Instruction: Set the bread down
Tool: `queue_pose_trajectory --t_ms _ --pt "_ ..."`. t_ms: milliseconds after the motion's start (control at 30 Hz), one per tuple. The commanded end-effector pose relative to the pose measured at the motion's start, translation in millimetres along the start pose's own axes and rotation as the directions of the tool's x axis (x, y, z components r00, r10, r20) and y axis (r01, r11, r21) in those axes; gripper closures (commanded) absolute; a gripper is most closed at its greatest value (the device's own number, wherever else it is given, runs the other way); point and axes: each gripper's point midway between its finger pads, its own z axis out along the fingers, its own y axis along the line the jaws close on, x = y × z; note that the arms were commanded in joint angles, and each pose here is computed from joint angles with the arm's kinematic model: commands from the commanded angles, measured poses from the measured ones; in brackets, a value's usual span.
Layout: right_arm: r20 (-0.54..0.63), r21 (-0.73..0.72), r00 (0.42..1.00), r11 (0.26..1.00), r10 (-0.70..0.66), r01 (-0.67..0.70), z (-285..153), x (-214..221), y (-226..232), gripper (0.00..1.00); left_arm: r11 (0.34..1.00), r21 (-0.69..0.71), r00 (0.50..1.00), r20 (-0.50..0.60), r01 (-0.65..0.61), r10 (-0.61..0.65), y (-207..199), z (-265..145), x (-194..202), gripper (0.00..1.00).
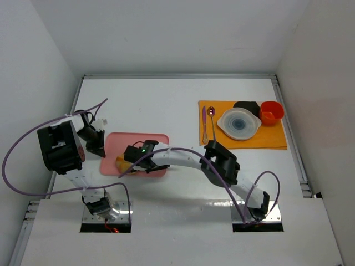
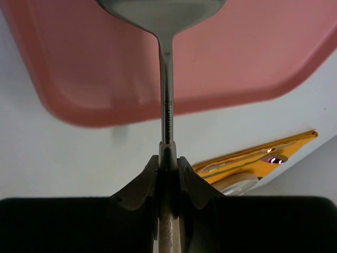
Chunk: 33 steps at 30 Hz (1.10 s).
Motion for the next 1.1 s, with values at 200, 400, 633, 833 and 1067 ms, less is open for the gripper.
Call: queue_pose_trajectory --t_ms 200,400,633,833,1067 --pt "0.049 0.005 0.982 0.983 0.183 -0.183 10.9 -44.2 -16.2 1.00 1.000 -0.029 1.000 -0.021 -0.001 0.000 3.0 17.1 6.1 1.00" --pt "0.113 -0.023 0.962 0.968 0.249 -0.248 15.4 -70.4 -17.4 1.00 1.000 -0.029 1.000 -0.021 -0.001 0.000 3.0 17.1 6.1 1.00" --pt "0.196 0.014 0.926 0.943 0.323 -0.332 18.0 -95.4 -32.1 1.00 1.000 -0.029 1.000 -0.021 -0.001 0.000 2.2 16.4 8.3 1.00" --pt "0.211 0.056 0.924 0.940 0.318 -0.336 27.2 -101.0 -41.4 1.00 1.000 -0.029 1.000 -0.021 -0.001 0.000 2.2 16.4 8.3 1.00" --pt "0.220 0.163 0.904 0.900 0.367 -0.405 23.1 -87.5 -54.4 1.00 1.000 -0.029 1.000 -0.021 -0.001 0.000 2.2 16.4 8.3 1.00"
